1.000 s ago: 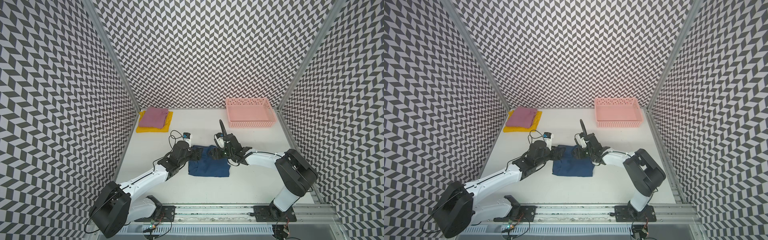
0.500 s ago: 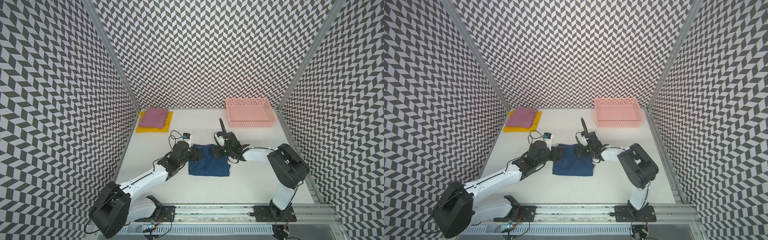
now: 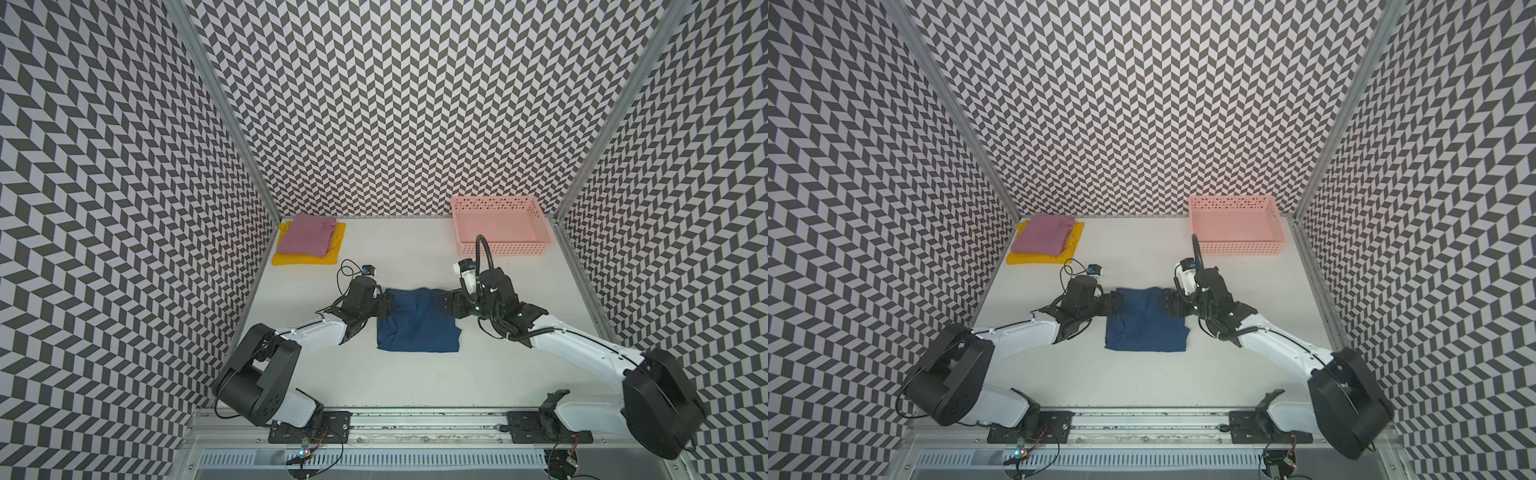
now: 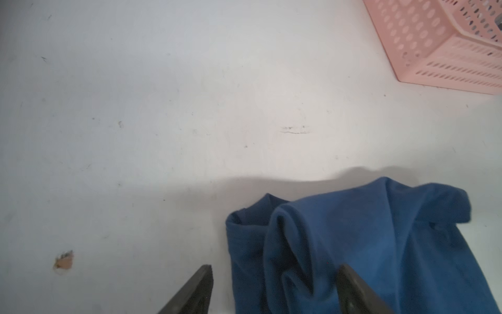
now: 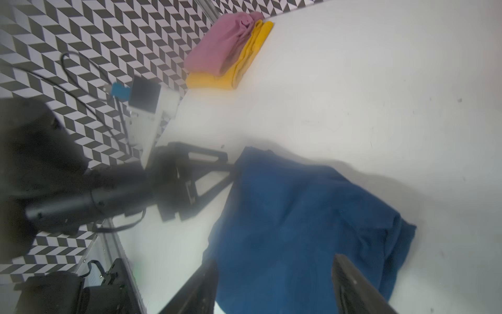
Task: Fold and stack t-shirts
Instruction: Smooth out the T-shirt at the center of the board.
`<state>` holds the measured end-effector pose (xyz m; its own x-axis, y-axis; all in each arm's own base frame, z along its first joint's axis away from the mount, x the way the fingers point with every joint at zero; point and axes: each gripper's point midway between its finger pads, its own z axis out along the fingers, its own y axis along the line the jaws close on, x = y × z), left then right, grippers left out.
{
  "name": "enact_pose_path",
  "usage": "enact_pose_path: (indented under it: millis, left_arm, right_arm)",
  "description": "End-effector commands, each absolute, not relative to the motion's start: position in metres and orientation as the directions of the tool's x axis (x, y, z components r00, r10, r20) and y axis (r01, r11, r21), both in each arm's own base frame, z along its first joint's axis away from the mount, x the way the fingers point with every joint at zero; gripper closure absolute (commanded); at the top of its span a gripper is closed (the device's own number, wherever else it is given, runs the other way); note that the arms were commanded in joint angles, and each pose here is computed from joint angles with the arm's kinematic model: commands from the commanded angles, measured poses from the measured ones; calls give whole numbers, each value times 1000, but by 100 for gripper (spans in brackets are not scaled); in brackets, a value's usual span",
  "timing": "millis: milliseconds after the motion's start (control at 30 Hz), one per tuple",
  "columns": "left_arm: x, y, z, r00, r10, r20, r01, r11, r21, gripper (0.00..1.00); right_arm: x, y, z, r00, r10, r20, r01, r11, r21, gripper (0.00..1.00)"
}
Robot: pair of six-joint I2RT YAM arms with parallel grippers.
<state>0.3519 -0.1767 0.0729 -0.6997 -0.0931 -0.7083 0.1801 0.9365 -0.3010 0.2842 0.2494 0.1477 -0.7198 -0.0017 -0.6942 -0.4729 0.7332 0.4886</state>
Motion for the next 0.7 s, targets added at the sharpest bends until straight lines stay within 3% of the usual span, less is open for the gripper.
enact_pose_path:
  millis: [0, 267, 667]
  left_arm:
    - [371, -181, 93, -646, -124, -753, 216, 917, -336, 27]
    - [374, -183, 98, -634, -136, -761, 234, 905, -356, 27]
    - [370, -196, 99, -642, -129, -755, 293, 870, -397, 29]
  right_arm:
    - [252, 230, 113, -801, -28, -598, -397, 772, 496, 32]
    - [212, 210, 80, -875, -39, -483, -321, 792, 518, 32]
    - [203, 208, 52, -901, -32, -433, -288, 790, 541, 32]
